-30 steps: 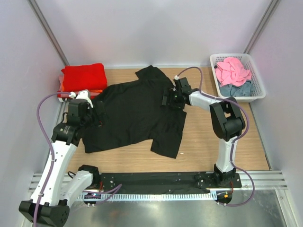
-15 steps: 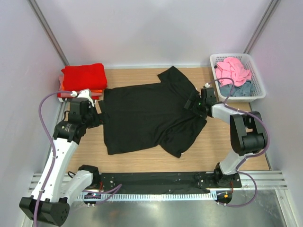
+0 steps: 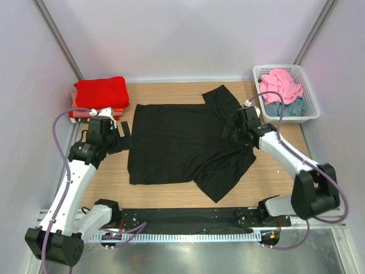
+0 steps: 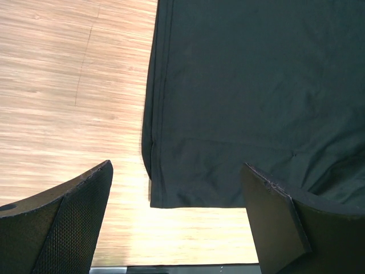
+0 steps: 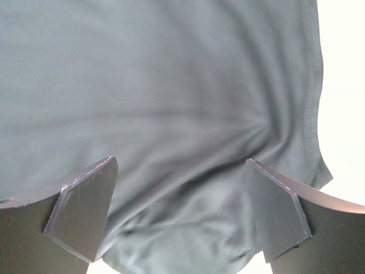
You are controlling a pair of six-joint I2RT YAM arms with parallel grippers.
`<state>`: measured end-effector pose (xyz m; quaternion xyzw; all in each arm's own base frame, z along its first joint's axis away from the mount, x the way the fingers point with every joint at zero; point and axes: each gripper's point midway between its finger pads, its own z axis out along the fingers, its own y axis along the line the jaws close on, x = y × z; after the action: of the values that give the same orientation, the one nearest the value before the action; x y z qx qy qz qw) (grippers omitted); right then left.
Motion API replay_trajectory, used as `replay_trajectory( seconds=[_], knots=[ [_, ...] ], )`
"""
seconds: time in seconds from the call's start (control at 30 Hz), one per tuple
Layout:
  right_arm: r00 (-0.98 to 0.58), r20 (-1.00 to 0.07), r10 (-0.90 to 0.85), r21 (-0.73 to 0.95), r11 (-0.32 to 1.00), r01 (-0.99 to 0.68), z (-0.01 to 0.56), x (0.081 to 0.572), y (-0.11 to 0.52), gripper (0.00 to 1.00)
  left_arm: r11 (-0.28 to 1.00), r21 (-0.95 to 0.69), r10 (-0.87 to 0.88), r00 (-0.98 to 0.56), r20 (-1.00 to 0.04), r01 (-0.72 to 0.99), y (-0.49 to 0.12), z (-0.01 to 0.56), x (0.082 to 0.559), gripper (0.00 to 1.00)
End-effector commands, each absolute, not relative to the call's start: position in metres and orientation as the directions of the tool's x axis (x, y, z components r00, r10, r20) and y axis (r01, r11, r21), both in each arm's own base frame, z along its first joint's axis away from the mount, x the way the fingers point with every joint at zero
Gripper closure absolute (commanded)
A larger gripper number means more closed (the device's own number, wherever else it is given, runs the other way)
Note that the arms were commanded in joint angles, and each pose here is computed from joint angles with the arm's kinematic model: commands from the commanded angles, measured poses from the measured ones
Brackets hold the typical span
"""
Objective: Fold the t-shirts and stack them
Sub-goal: Flatten the tshirt out
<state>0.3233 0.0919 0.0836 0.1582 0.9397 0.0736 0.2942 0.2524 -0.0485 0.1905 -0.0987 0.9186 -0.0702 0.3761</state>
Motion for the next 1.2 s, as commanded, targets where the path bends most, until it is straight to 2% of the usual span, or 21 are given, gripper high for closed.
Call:
replay_trajectory(
  seconds=[0.0,0.2,0.23,0.27,0.47,0.8,0.93,1.0,1.1,1.13,1.17],
  knots=[
    [-0.728,-0.630,0.272,0.221,0.961,0.168,0.145,0.305,0.113,0.00,0.969,-0.224,-0.229,-0.695,-0.681,-0.099,-0.055,0.193,0.254,0.08],
    [-0.809,-0.527,0.261,0.284,0.951,0.121,0.116,0.225,0.144,0.01,0.970,-0.228,-0.221,-0.703,-0.676,-0.085,-0.058,0.191,0.255,0.07],
    [-0.826,-0.519,0.220,0.288,0.955,0.074,0.112,0.208,0.157,0.02,0.970,-0.227,-0.220,-0.706,-0.674,-0.086,-0.058,0.190,0.255,0.07],
    [-0.836,-0.493,0.240,0.286,0.953,0.105,0.099,0.194,0.156,0.04,0.971,-0.224,-0.219,-0.706,-0.673,-0.087,-0.057,0.189,0.256,0.07],
    [-0.900,-0.415,0.130,0.267,0.964,0.016,0.059,0.127,0.176,0.17,0.971,-0.225,-0.218,-0.708,-0.672,-0.086,-0.058,0.189,0.255,0.07],
    [-0.922,-0.383,0.061,0.215,0.976,-0.025,0.030,0.100,0.199,0.26,0.970,-0.231,-0.216,-0.706,-0.674,-0.076,-0.059,0.190,0.254,0.07],
    [-0.928,-0.372,0.029,0.143,0.989,-0.026,0.015,0.097,0.191,0.28,0.970,-0.230,-0.214,-0.709,-0.672,-0.075,-0.059,0.190,0.254,0.07],
    [-0.928,-0.371,0.032,0.138,0.990,-0.022,0.010,0.096,0.189,0.33,0.970,-0.230,-0.214,-0.708,-0.673,-0.075,-0.059,0.190,0.254,0.07],
    [-0.929,-0.368,0.032,0.137,0.990,-0.020,0.008,0.095,0.188,0.46,0.970,-0.231,-0.214,-0.707,-0.674,-0.074,-0.059,0.190,0.254,0.07],
    [-0.930,-0.366,0.030,0.132,0.991,-0.020,0.007,0.094,0.187,0.54,0.970,-0.232,-0.214,-0.707,-0.674,-0.073,-0.059,0.191,0.254,0.07],
    [-0.931,-0.365,0.027,0.127,0.992,-0.021,0.007,0.094,0.185,0.58,0.970,-0.231,-0.213,-0.707,-0.674,-0.072,-0.059,0.191,0.254,0.07]
  ],
)
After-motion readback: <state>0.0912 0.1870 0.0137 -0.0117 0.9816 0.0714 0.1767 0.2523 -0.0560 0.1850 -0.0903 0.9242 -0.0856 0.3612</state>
